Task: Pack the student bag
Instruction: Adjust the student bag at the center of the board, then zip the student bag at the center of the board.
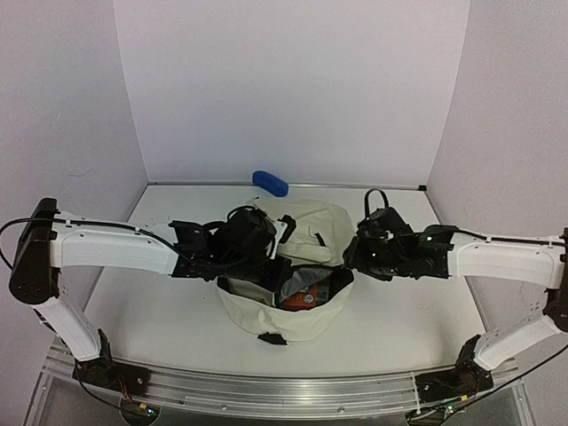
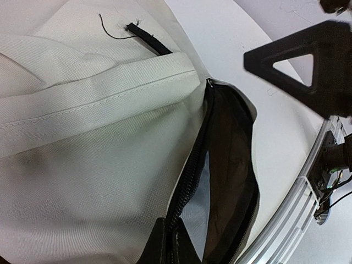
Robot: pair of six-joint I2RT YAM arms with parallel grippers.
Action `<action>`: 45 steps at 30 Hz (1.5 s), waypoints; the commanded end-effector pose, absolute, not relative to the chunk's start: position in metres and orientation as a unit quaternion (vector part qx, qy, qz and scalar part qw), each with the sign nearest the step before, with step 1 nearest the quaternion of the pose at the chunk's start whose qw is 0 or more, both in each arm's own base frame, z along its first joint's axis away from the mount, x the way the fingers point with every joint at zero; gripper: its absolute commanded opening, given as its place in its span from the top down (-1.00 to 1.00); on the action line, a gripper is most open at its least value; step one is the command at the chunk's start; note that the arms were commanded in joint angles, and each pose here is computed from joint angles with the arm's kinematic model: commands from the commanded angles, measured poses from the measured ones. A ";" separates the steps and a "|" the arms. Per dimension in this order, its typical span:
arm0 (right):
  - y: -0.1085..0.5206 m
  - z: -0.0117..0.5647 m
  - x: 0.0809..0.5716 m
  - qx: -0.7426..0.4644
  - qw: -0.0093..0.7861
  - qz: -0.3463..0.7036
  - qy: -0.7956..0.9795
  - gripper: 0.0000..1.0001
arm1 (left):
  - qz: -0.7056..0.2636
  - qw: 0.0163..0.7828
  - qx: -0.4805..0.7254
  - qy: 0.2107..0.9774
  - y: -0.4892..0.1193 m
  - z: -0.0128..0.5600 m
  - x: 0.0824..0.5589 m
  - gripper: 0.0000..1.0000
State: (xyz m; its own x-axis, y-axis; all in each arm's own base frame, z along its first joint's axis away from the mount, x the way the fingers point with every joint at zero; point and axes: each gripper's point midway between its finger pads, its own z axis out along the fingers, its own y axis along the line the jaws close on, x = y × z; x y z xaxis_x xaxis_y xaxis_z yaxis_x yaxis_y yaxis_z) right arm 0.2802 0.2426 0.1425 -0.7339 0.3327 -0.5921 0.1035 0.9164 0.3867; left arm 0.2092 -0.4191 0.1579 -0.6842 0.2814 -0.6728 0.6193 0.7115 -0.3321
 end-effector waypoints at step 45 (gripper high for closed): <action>0.255 0.067 0.309 0.157 0.322 0.047 0.933 0.83 | -0.317 0.320 0.283 0.847 -0.434 0.189 0.215 1.00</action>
State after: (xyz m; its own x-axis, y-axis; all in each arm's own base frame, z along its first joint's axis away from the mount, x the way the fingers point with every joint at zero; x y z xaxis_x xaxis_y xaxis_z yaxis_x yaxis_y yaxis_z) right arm 0.2932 0.2628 0.0544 -0.7991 0.3126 -0.5136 0.2334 0.9485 0.2142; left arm 0.2069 -0.4211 0.1583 -0.6717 0.3161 -0.6701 0.6548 0.6763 -0.3374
